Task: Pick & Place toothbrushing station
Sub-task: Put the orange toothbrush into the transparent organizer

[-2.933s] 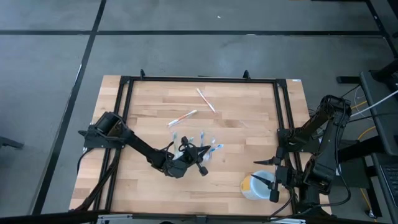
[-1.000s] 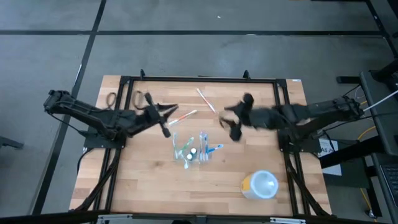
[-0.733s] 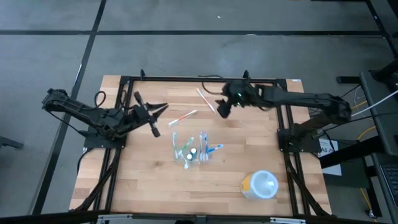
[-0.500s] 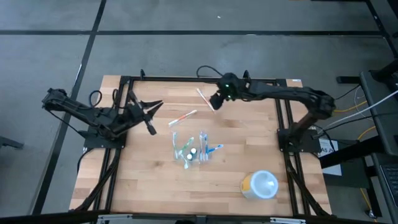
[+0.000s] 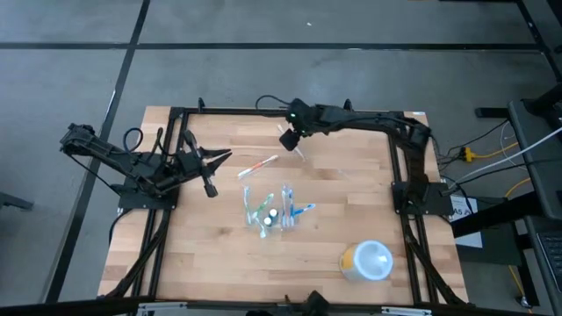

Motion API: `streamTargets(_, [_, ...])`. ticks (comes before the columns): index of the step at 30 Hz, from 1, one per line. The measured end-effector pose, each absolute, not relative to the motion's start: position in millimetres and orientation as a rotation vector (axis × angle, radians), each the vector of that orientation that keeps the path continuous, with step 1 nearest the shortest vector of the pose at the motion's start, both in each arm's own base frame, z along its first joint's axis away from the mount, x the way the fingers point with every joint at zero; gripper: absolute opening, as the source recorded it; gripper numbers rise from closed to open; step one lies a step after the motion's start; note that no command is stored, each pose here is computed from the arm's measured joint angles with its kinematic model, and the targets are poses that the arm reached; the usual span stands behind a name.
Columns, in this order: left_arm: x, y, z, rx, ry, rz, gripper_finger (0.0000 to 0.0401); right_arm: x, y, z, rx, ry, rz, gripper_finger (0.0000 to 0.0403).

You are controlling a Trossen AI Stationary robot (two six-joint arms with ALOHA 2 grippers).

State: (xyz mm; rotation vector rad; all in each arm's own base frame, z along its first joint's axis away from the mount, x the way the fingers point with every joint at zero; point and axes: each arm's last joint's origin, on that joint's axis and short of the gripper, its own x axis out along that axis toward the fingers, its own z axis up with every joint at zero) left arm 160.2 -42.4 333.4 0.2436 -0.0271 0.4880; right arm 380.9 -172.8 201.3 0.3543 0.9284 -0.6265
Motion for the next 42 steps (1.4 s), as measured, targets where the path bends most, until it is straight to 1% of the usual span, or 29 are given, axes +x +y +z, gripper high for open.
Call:
streamTargets(5, [160, -43, 332, 0.235, -0.022, 0.478, 0.0029, 397, -189, 186, 0.342, 1.140, -0.684, 0.0224])
streamTargets(8, [160, -44, 332, 0.232, -0.019, 0.468, 0.0029, 402, -192, 183, 0.349, 1.206, -0.681, 0.0224])
streamTargets(12, [159, -47, 332, 0.230, -0.022, 0.451, 0.0029, 409, -194, 190, 0.411, 1.147, -0.627, 0.0224])
streamTargets(17, [158, -51, 332, 0.229, -0.025, 0.426, 0.0029, 410, -206, 200, 0.488, 1.086, -0.611, 0.0224])
streamTargets(22, [157, -53, 332, 0.226, -0.027, 0.414, 0.0029, 409, -210, 198, 0.576, 1.065, -0.566, 0.0224])
streamTargets(26, [157, -54, 332, 0.225, -0.031, 0.412, 0.0029, 410, -210, 193, 0.612, 1.067, -0.574, 0.0224])
streamTargets(32, [157, -54, 333, 0.234, -0.037, 0.409, 0.0029, 407, -211, 192, 0.604, 1.086, -0.652, 0.0220])
streamTargets(38, [157, -54, 333, 0.236, -0.037, 0.408, 0.0029, 402, -206, 179, 0.614, 1.210, -0.633, 0.0197])
streamTargets(42, [157, -54, 333, 0.235, -0.037, 0.406, 0.0029, 402, -204, 175, 0.626, 1.238, -0.582, 0.0190])
